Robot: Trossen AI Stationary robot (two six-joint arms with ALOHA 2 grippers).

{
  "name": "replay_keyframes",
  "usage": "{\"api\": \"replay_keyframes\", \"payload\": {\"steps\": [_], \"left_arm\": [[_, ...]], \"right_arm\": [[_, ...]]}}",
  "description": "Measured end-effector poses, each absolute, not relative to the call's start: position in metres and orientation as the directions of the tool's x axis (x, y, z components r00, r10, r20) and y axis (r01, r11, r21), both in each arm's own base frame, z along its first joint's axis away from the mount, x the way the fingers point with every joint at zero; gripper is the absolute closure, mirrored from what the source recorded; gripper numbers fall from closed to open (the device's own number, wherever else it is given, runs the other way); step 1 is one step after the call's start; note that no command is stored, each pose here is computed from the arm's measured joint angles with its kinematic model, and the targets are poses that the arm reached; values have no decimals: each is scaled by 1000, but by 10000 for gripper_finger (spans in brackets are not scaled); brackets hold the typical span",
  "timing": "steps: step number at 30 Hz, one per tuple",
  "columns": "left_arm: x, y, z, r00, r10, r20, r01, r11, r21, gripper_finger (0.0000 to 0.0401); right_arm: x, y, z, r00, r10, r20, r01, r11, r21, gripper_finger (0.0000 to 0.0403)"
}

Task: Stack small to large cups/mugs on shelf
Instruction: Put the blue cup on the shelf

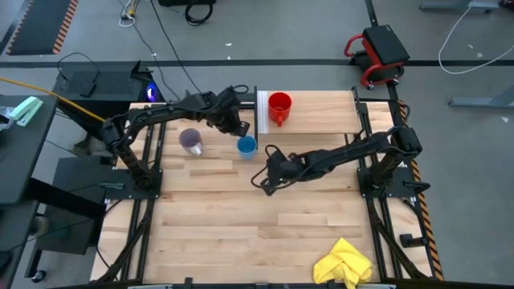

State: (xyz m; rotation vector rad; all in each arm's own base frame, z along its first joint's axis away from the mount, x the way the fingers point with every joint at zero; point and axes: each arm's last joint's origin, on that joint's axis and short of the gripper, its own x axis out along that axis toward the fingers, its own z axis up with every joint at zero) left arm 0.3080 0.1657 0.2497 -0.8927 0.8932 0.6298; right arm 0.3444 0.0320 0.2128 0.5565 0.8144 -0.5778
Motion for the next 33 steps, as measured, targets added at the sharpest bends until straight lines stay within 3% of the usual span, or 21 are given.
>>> {"api": "replay_keyframes", "payload": {"steps": [6,12,33], "left_arm": [[307,168,250,493,118,-862,-784,491,-380,303],[309,171,243,465,143,-874,-806,477,-351,302],[326,173,213,449,72,-890,-796,484,-362,305]], "right_arm": [[342,31,183,698,-208,-685,607,680,412,344],[327,25,158,672,-359,-648,714,546,438,344],[330,9,162,641,-451,-620,760,484,434,345]]}}
